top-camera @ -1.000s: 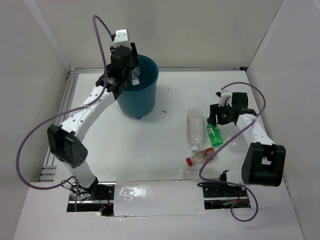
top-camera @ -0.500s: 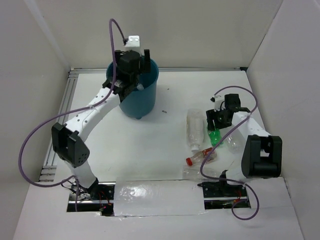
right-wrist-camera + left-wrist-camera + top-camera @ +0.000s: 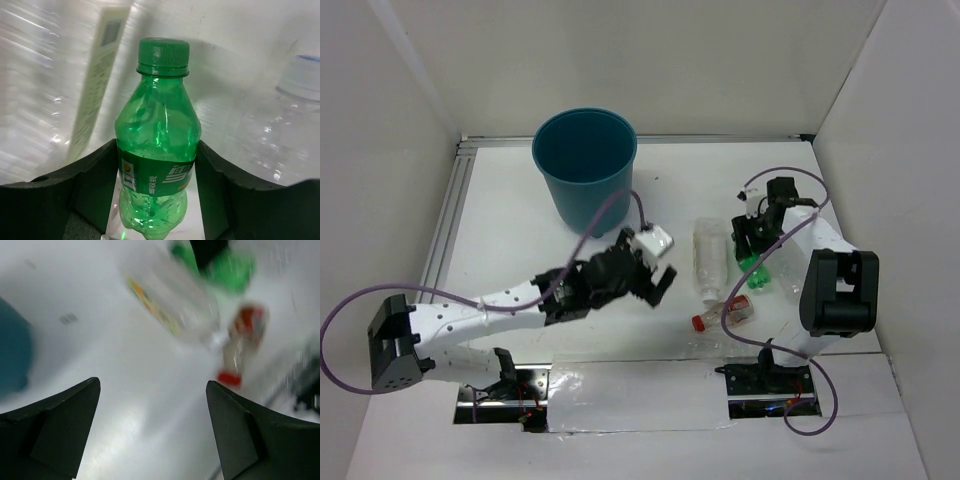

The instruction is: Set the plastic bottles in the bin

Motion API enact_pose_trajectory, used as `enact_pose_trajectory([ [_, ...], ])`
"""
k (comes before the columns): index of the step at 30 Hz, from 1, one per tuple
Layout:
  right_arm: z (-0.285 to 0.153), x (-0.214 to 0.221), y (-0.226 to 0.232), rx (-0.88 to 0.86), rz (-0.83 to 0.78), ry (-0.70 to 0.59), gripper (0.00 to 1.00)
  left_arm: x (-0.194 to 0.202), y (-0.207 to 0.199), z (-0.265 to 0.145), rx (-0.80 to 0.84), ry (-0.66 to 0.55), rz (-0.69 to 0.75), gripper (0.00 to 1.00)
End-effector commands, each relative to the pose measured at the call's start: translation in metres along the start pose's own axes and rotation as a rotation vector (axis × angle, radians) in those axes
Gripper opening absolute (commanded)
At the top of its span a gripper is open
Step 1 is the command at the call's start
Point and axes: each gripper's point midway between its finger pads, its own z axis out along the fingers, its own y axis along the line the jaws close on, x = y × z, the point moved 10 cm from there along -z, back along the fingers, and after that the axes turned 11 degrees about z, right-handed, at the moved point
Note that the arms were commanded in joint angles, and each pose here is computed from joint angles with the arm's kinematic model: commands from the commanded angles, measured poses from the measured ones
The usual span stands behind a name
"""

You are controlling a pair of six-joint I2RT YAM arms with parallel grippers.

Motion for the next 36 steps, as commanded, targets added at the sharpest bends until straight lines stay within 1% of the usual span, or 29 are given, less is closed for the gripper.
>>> enact_pose_trajectory([
  [1,-0.058,-0.049,0.005,-0.077,-0.112,-0.159,0.11,0.035,-0.035,-0.023,0.245,-0.005,0.005,1.0],
  [2,-0.072,-0.06,0.005,-0.095,-0.13,-0.191,0.11,0.058,-0.044,-0.026,0.289,-0.005,0.003,1.0],
  [3,-0.101,-0.088,0.013,-0.145,-0.197,-0.311,0.11,0.062,-0.046,-0.034,0.327,-0.04,-0.004,1.0],
  [4,-0.112,-0.102,0.017,-0.174,-0.218,-0.356,0.11,0.07,-0.047,-0.035,0.343,-0.055,-0.009,1.0],
  [5,-0.123,-0.116,0.028,-0.209,-0.26,-0.404,0.11,0.09,-0.05,-0.038,0.366,-0.039,0.001,1.0],
  [6,-0.127,-0.13,0.038,-0.276,-0.295,-0.436,0.11,0.09,-0.051,-0.038,0.379,-0.084,-0.013,1.0],
  [7,-0.153,-0.154,0.049,-0.295,-0.35,-0.538,0.11,0.095,-0.054,-0.039,0.39,-0.087,-0.01,1.0],
  [9,-0.165,-0.182,0.075,-0.38,-0.435,-0.642,0.07,0.105,-0.059,-0.038,0.409,-0.06,-0.008,1.0],
  [10,-0.182,-0.194,0.102,-0.483,-0.494,-0.712,0.07,0.111,-0.064,-0.035,0.421,-0.041,0.003,1.0],
  [11,-0.189,-0.202,0.116,-0.535,-0.525,-0.76,0.07,0.111,-0.064,-0.035,0.421,-0.041,0.003,1.0],
  [12,-0.194,-0.208,0.132,-0.59,-0.556,-0.8,0.05,0.117,-0.07,-0.033,0.434,-0.013,0.016,1.0],
  [13,-0.201,-0.221,0.149,-0.672,-0.598,-0.873,0.05,0.118,-0.073,-0.032,0.434,-0.012,0.02,1.0],
  [16,-0.204,-0.239,0.208,-0.838,-0.709,-0.988,0.05,0.118,-0.079,-0.03,0.443,-0.018,0.038,1.0],
  [17,-0.211,-0.243,0.224,-0.88,-0.721,-1.015,0.05,0.119,-0.083,-0.029,0.452,-0.022,0.04,1.0],
  [18,-0.195,-0.246,0.252,-0.935,-0.752,-0.993,0.05,0.119,-0.085,-0.031,0.452,-0.024,0.045,1.0],
  [19,-0.192,-0.249,0.267,-0.944,-0.759,-1.003,0.05,0.121,-0.086,-0.029,0.443,-0.014,0.049,1.0],
  [20,-0.211,-0.253,0.282,-0.952,-0.795,-1.057,0.04,0.123,-0.089,-0.03,0.443,-0.007,0.057,1.0],
  [21,-0.209,-0.249,0.304,-0.989,-0.817,-1.054,0.04,0.123,-0.088,-0.029,0.433,-0.01,0.068,1.0],
  [22,-0.189,-0.254,0.314,-1.01,-0.804,-1.019,0.04,0.124,-0.094,-0.033,0.446,-0.013,0.077,1.0],
  [25,-0.182,-0.255,0.341,-1.051,-0.801,-1.021,0.08,0.123,-0.1,-0.032,0.443,-0.025,0.093,1.0],
  [26,-0.16,-0.26,0.342,-1.039,-0.756,-0.981,0.12,0.123,-0.1,-0.032,0.434,-0.025,0.093,1.0],
  [27,-0.152,-0.258,0.348,-1.052,-0.747,-0.957,0.21,0.125,-0.102,-0.032,0.442,-0.018,0.109,1.0],
  [28,-0.144,-0.259,0.348,-1.045,-0.728,-0.942,0.33,0.127,-0.104,-0.03,0.442,-0.017,0.11,1.0],
  [29,-0.135,-0.258,0.348,-1.041,-0.716,-0.91,0.63,0.122,-0.104,-0.029,0.442,-0.03,0.119,1.0],
  [30,-0.126,-0.259,0.348,-1.026,-0.698,-0.891,0.7,0.123,-0.104,-0.028,0.442,-0.034,0.137,1.0],
  [31,-0.126,-0.259,0.348,-1.026,-0.698,-0.89,0.75,0.12,-0.104,-0.027,0.442,-0.044,0.142,1.0],
  [32,-0.12,-0.261,0.342,-1.007,-0.681,-0.879,0.83,0.116,-0.106,-0.025,0.442,-0.051,0.151,1.0],
  [33,-0.127,-0.26,0.342,-1.012,-0.677,-0.886,0.86,0.116,-0.107,-0.023,0.452,-0.052,0.166,1.0],
  [36,-0.156,-0.268,0.316,-0.976,-0.655,-0.942,0.9,0.113,-0.109,-0.02,0.474,-0.058,0.222,1.0],
])
